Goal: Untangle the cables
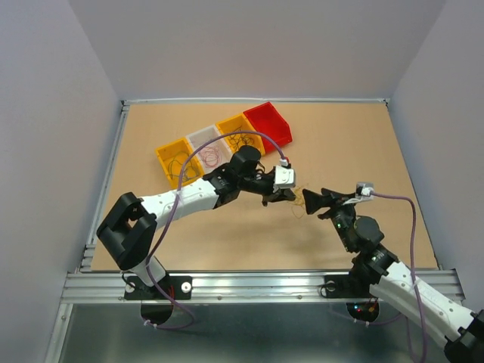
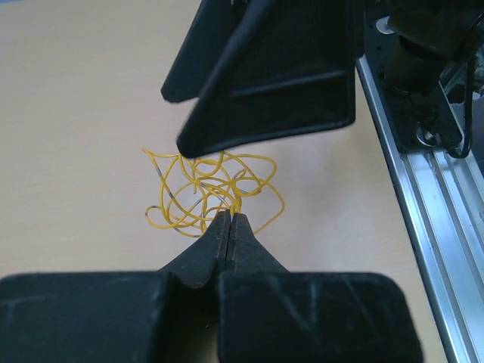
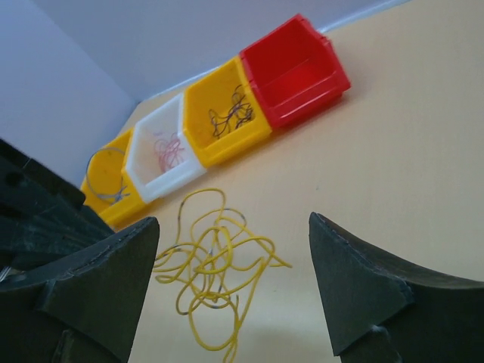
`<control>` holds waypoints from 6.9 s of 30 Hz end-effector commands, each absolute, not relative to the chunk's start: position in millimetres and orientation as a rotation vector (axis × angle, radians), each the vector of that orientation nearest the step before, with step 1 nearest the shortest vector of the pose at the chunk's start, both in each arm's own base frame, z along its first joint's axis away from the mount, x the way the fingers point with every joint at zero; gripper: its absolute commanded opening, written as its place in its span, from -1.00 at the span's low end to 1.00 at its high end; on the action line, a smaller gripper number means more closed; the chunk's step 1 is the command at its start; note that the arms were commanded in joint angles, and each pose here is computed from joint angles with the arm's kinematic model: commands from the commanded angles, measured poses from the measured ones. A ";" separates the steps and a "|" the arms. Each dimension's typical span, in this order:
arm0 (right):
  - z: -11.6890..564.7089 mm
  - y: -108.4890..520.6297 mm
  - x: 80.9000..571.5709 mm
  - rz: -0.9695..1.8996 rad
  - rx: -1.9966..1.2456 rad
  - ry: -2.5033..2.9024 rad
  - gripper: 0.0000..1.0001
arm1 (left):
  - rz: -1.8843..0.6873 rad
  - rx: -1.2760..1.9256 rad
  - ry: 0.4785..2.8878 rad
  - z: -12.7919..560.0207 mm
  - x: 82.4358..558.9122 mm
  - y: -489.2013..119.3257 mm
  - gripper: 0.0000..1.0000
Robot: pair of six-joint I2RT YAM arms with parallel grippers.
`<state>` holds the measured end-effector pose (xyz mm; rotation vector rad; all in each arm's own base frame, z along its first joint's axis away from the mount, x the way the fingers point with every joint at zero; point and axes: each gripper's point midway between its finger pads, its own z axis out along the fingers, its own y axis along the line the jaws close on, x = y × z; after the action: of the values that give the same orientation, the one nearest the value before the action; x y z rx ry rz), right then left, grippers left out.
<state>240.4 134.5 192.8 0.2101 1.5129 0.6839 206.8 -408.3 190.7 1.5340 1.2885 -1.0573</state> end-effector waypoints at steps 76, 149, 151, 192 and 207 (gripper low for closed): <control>212.1 72.0 262.8 0.412 0.551 1.390 -0.99 | -0.217 0.530 1.814 234.8 366.9 43.4 -1.00; 303.2 247.1 533.8 0.544 0.039 1.506 -0.99 | -0.554 0.925 1.596 220.7 287.2 -70.0 -1.00; 295.1 248.7 542.0 0.557 0.038 1.521 -0.99 | -0.531 0.924 1.603 220.1 289.9 -70.9 -1.00; 198.7 285.7 575.3 0.440 -0.001 1.779 -0.99 | -0.424 0.908 1.596 220.8 291.5 -81.9 -1.00; 217.6 274.7 559.0 0.447 -0.061 1.810 0.73 | -0.459 0.899 1.628 219.5 296.0 -90.4 -1.00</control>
<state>570.3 271.9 153.5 -0.0262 1.9178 0.3968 291.5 -84.8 212.7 0.8971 1.6447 -0.4545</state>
